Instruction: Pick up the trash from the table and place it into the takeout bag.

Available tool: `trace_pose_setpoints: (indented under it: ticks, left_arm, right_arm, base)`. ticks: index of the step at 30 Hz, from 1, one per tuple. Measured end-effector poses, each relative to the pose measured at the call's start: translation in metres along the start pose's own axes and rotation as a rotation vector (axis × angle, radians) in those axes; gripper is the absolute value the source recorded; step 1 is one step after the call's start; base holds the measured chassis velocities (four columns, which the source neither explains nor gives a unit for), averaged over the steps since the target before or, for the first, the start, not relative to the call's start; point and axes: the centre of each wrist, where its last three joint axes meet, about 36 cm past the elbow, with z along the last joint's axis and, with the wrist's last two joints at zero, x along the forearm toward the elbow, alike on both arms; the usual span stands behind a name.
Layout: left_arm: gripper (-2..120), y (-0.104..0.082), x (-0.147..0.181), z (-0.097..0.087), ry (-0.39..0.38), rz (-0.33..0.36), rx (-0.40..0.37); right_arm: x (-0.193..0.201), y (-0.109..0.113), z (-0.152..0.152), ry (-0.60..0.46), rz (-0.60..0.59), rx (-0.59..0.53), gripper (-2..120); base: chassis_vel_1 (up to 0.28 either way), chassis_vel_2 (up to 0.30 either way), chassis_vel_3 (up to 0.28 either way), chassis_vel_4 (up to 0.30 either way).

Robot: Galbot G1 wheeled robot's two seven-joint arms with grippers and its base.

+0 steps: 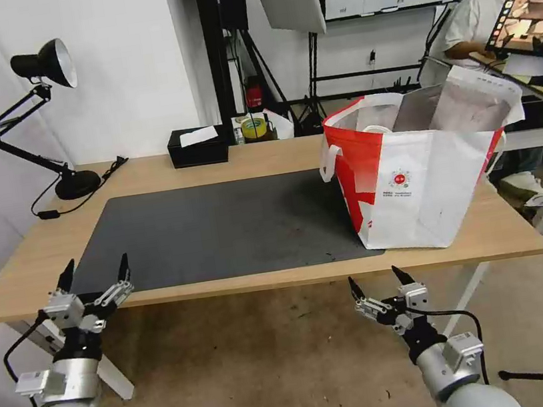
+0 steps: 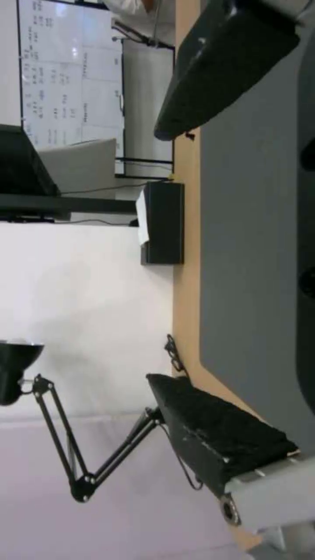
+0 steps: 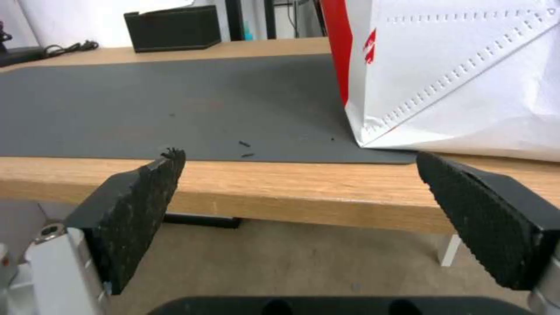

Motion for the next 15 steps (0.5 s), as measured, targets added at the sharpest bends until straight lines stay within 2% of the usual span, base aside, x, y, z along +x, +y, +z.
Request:
trace_pose_setpoints:
  ticks: [15]
  left_arm:
    - [100,0.018,0.046,-0.006,0.072,-0.046,-0.013]
  right_arm:
    - [0.0,0.0,0.0,0.0,0.0,0.0,100]
  base:
    - [0.0,0.0,0.0,0.0]
